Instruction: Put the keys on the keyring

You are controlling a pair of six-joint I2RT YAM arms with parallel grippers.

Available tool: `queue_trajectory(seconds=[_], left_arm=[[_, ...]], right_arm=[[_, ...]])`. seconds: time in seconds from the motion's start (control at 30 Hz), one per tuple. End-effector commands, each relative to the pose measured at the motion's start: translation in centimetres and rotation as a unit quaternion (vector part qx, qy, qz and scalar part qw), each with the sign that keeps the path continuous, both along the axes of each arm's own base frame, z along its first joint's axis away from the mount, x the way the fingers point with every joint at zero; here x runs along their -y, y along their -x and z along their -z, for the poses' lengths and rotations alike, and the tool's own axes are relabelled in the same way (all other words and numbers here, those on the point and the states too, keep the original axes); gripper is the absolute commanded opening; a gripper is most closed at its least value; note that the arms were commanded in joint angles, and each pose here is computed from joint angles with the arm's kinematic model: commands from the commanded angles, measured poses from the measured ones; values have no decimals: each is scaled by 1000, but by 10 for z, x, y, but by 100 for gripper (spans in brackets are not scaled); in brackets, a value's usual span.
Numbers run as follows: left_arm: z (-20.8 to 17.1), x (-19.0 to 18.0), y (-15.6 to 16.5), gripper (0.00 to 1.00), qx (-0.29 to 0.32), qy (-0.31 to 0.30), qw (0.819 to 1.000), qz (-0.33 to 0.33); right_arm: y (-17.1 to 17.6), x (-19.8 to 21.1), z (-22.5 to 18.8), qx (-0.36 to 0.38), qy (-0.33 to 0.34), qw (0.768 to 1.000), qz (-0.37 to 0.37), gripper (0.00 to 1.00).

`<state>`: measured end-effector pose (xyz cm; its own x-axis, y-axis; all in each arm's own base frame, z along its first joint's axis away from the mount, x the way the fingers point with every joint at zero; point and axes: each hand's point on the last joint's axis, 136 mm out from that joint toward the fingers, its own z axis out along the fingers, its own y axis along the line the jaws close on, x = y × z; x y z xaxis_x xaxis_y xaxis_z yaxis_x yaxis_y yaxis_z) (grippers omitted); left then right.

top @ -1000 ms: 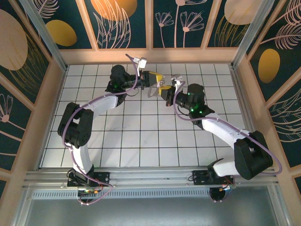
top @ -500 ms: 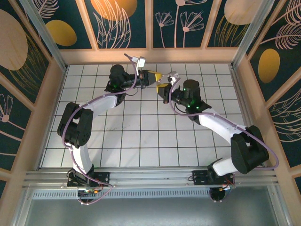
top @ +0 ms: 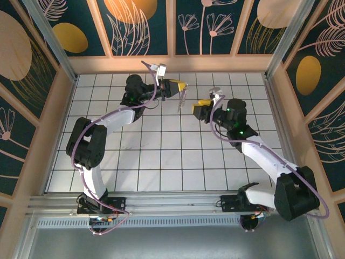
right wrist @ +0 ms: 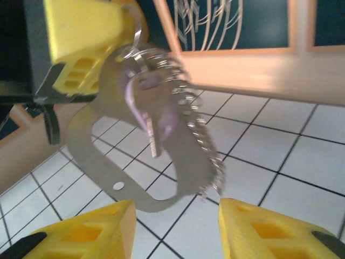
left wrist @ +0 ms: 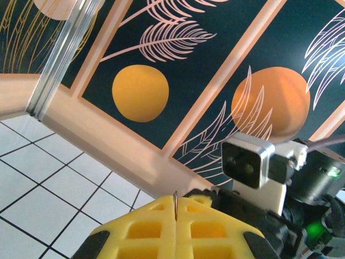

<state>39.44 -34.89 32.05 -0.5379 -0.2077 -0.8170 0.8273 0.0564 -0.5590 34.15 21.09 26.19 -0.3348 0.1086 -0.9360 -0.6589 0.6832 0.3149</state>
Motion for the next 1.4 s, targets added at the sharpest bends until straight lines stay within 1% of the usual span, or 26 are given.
queue_trajectory(seconds=[0.0,0.23,0.4,0.47,0.57,0.67,0.73,0.83,0.97,1.37], left_arm=[[-16,0,8,0,28,17,999,8],[-12,0,8,0,24,15,1000,7],[-11,1,8,0,23,14,1000,6],[-10,1,7,0,22,15,1000,4],[-8,1,5,0,21,15,1000,1],[-6,2,3,0,18,15,1000,1],[-6,2,3,0,19,16,1000,2],[-6,3,3,0,17,17,1000,3],[-6,3,4,0,17,17,1000,5],[-9,3,5,0,21,18,1000,7]], right_arm=[[-7,14,-20,9,-41,999,19,44],[-37,8,-54,11,-89,996,29,38],[-53,-2,-61,5,-108,994,26,36],[-54,-11,-61,2,-112,994,14,35],[-43,-34,-58,-1,-107,994,-14,34],[-29,-56,-46,-6,-92,995,-38,33],[-24,-62,-37,-12,-83,996,-42,32],[-27,-54,-26,-18,-78,996,-25,32],[-28,-39,-26,-19,-85,996,-15,32],[-18,5,-42,3,-88,996,14,32]])
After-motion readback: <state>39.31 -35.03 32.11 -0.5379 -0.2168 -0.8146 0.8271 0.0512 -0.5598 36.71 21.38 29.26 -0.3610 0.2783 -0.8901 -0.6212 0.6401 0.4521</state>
